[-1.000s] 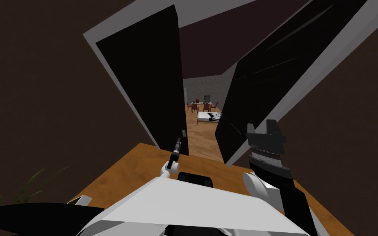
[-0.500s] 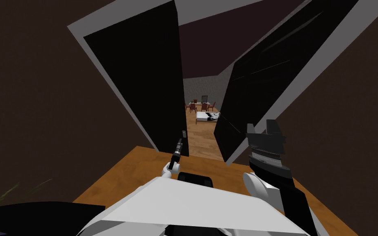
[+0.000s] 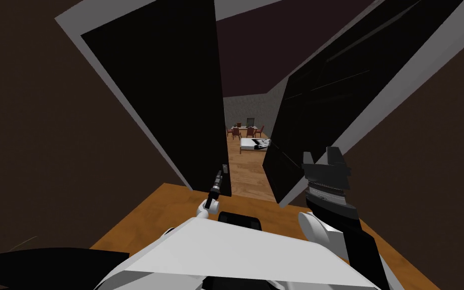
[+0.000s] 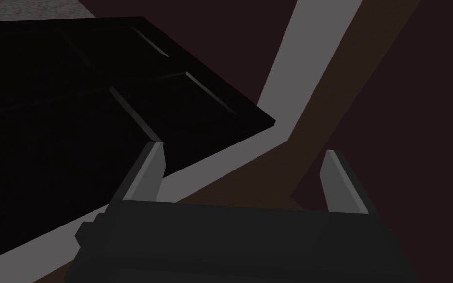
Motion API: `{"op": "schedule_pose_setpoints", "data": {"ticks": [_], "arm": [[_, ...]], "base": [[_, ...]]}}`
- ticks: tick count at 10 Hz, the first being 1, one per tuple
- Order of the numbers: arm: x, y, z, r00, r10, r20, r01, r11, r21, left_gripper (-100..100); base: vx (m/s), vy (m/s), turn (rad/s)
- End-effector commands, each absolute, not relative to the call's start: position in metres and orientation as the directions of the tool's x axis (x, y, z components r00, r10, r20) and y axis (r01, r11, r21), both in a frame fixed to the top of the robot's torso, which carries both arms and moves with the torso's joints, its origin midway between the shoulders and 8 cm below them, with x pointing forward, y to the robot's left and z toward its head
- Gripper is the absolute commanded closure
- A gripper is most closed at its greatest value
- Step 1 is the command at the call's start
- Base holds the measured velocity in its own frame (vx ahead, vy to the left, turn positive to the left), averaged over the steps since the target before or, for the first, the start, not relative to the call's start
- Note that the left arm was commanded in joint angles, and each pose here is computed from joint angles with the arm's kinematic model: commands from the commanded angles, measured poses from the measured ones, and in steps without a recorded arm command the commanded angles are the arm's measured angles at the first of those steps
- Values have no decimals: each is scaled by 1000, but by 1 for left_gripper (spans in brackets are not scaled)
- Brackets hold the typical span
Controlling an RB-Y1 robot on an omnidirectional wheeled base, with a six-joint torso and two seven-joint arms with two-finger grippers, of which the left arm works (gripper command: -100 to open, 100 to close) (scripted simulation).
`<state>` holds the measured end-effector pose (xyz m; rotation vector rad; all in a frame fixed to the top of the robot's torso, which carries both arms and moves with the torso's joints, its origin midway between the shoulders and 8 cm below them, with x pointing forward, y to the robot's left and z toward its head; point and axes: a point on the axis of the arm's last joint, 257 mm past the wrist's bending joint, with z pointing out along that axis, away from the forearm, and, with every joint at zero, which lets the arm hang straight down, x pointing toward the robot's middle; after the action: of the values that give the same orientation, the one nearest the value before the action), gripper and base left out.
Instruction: Push the door open
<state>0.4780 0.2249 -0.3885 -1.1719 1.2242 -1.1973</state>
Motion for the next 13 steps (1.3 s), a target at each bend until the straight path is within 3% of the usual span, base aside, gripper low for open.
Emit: {"op": "schedule_pose_setpoints", "data": {"ticks": [1,6,7,13], "arm": [[477,227,-389,-6,-999,-35,11,35,-999,-100],[474,219,-392,1,-1000,-13,8,13,-1000,-100],[474,219,-392,1,-1000,-13,8,13,-1000,100],[474,235,-394,21,-999,-26,3,26,-1000,100]], "base": [[204,-17,-25],[191,6,-19],[-18,-4,-1],[5,-10,4]]}}
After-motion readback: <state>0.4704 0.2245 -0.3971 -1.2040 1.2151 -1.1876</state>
